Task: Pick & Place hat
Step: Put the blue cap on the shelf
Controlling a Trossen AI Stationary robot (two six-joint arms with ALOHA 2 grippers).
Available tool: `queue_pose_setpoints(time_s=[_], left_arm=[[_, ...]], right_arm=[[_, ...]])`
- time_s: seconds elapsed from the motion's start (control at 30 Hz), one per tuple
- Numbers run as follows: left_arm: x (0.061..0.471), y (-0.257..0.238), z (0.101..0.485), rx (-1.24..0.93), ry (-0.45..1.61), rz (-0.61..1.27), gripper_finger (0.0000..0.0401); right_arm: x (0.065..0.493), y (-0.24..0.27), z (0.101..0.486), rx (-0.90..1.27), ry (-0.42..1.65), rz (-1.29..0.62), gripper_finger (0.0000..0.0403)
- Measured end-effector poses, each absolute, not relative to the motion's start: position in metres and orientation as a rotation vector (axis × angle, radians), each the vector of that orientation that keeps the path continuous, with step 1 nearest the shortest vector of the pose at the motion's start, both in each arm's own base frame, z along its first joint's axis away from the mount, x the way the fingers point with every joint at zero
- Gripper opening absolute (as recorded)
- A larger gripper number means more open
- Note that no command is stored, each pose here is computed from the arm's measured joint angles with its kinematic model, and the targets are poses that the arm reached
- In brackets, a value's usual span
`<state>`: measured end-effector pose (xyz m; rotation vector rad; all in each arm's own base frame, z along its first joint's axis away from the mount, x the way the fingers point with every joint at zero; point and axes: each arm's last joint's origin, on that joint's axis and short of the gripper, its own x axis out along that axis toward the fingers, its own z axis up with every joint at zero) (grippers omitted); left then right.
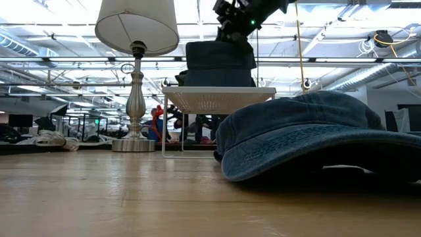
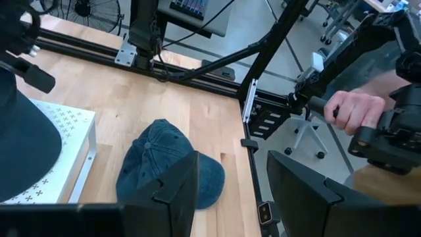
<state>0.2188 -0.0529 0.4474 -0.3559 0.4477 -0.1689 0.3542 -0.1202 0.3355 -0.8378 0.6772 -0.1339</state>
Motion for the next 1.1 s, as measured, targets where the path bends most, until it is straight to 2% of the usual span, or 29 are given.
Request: queue_pose_setpoints(time_s=[0.3, 0.43, 0.67, 0.83, 1.1], left_arm=[[0.219, -0.053, 0.447, -0.35, 0.45, -0.17, 0.0184], [0.219, -0.053, 0.447, -0.349, 0.453, -0.169, 0.0184], [0.219, -0.053, 0.447, -0.352, 0.454, -0.17, 0.0184], [0.219, -0.053, 0.447, -0.353, 0.454, -0.17, 0.0184], [0.219, -0.053, 0.447, -0.354, 0.454, -0.172, 0.0184]], right_arm=[[0.357, -0.132, 0.329, -0.838, 0.666, -0.102, 0.0026], [0.359, -0.138, 0.321, -0.847, 0.691, -0.081, 0.004], [0.356, -0.137, 0.327, -0.854, 0.674, -0.089, 0.0082], [0.344, -0.13, 0.349, -0.837, 0.599, -0.132, 0.0129], [0.336, -0.128, 0.363, -0.843, 0.581, -0.213, 0.0197]])
